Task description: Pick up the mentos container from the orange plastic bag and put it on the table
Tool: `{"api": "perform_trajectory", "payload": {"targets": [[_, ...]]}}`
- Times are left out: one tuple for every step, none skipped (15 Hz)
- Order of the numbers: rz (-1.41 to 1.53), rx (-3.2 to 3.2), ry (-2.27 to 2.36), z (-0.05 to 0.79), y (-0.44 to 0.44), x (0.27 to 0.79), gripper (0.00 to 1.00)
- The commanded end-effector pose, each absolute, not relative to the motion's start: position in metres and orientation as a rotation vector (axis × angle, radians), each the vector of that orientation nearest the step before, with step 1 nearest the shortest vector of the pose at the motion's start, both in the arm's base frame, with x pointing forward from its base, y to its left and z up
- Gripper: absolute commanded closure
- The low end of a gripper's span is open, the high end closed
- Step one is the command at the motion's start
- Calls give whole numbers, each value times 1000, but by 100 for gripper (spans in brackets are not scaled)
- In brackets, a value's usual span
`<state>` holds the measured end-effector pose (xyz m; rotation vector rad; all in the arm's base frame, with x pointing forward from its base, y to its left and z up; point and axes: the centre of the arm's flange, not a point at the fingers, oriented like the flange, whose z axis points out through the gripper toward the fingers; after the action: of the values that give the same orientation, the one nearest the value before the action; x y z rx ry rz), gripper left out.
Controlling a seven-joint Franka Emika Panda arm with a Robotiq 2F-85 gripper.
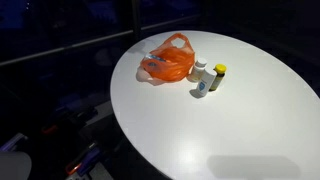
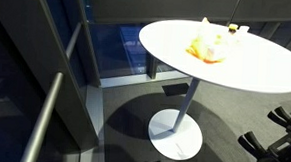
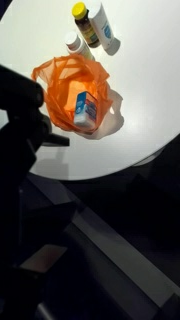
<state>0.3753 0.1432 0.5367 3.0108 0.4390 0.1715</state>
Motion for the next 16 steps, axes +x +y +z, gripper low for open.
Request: {"api": "perform_trajectory", "payload": {"targets": [[172, 3011, 439, 537, 143, 375, 0], [172, 3011, 439, 537, 143, 375, 0], [172, 3011, 439, 537, 143, 375, 0], [172, 3011, 439, 537, 143, 375, 0], [176, 2998, 439, 542, 144, 379, 0], [181, 2992, 432, 546, 145, 382, 0], [192, 2984, 427, 552, 145, 387, 0], [199, 2983, 423, 557, 146, 392, 0], [208, 2981, 410, 562, 146, 399, 0], [219, 2985, 396, 566, 145, 404, 0], [235, 2991, 375, 570, 143, 412, 0], [252, 3000, 345, 572, 139, 418, 0], [263, 3017, 314, 573, 134, 425, 0], [273, 3031, 274, 574, 128, 431, 0], [278, 3040, 239, 574, 122, 437, 0], [282, 3051, 187, 573, 115, 444, 0]]}}
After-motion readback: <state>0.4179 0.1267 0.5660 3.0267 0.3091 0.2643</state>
